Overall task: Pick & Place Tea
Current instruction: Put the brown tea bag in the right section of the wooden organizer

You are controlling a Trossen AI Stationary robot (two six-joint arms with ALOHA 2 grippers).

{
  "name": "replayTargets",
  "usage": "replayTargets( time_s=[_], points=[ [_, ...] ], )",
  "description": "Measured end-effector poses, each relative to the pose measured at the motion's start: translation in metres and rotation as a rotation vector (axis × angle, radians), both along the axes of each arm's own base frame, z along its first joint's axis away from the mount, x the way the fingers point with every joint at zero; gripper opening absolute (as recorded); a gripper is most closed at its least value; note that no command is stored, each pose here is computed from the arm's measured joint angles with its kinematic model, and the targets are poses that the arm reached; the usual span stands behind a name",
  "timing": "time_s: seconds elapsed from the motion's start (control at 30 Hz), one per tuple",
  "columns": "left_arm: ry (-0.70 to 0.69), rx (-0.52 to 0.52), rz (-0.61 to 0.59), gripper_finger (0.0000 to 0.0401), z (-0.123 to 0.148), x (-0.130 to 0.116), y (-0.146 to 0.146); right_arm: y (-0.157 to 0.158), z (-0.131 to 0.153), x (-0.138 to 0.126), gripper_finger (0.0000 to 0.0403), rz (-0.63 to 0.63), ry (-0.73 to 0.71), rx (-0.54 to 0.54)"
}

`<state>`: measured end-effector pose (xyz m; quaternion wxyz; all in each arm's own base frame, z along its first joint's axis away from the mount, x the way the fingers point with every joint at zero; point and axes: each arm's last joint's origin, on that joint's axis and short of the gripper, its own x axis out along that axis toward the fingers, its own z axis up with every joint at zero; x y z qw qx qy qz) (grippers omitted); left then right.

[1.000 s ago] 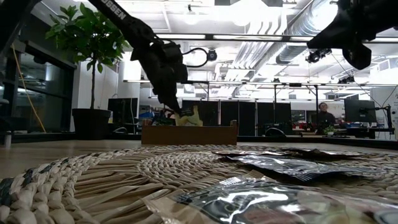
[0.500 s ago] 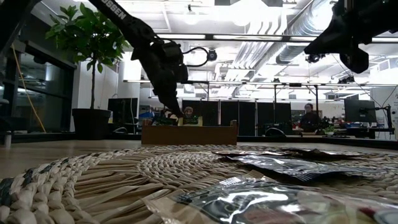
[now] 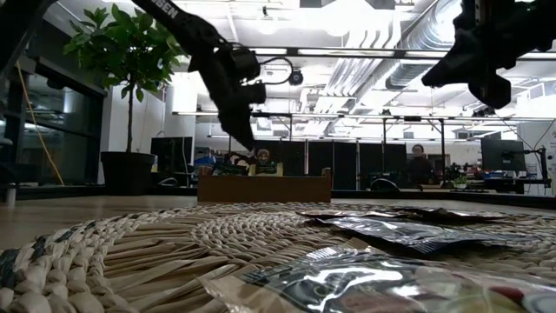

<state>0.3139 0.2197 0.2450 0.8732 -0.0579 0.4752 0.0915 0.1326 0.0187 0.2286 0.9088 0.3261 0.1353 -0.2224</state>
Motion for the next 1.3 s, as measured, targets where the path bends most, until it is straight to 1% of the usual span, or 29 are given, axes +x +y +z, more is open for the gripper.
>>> replayTargets(
  time_s=[0.07,0.17,0.27,0.33,0.47,0.57,0.67,0.77,0.87,0.93,1.03,1.1,1.2,1.3],
  points=[
    [-0.025,-0.026,0.049,0.0189,0.008,0.002,0.001,0.0,0.0,0.0,0.0,0.023,0.006,0.008],
    [-0.06,-0.103,0.083,0.0189,0.012,0.005,-0.003,0.0,-0.001,0.002,0.0,0.069,0.023,0.025],
    [-0.077,-0.158,0.089,0.0189,0.012,0.013,-0.014,0.0,-0.005,0.006,0.0,0.139,0.068,0.031],
    [-0.078,-0.188,0.077,0.0188,0.012,0.02,-0.026,0.0,-0.009,0.011,0.0,0.174,0.098,0.032],
    [-0.064,-0.213,0.04,0.0188,0.012,0.037,-0.059,-0.002,-0.009,0.022,0.0,0.241,0.092,-0.005],
    [-0.047,-0.229,0.033,0.0188,0.012,0.049,-0.088,-0.004,-0.01,0.029,0.0,0.275,0.086,-0.037],
    [-0.035,-0.269,0.016,0.0188,0.012,0.059,-0.12,-0.007,-0.012,0.031,0.0,0.318,0.102,-0.042],
    [-0.019,-0.291,-0.006,0.0188,0.012,0.067,-0.155,-0.008,-0.013,0.032,0.0,0.389,0.116,-0.044],
    [-0.009,-0.283,-0.015,0.0188,0.012,0.072,-0.19,-0.008,-0.016,0.032,0.0,0.462,0.14,-0.049],
    [-0.02,-0.262,0.006,0.0188,0.013,0.074,-0.209,-0.007,-0.019,0.033,0.0,0.503,0.165,-0.051],
    [-0.049,-0.233,0.075,0.0188,0.014,0.077,-0.229,-0.006,-0.023,0.036,0.0,0.561,0.194,-0.056],
    [-0.058,-0.234,0.11,0.0188,0.014,0.077,-0.238,-0.005,-0.027,0.039,0.0,0.602,0.217,-0.054],
    [-0.042,-0.243,0.122,0.0188,0.013,0.075,-0.253,-0.002,-0.034,0.043,0.0,0.659,0.257,-0.039],
    [-0.027,-0.264,0.127,0.0188,0.009,0.072,-0.266,0.002,-0.041,0.047,0.0,0.685,0.296,-0.042]
  ],
)
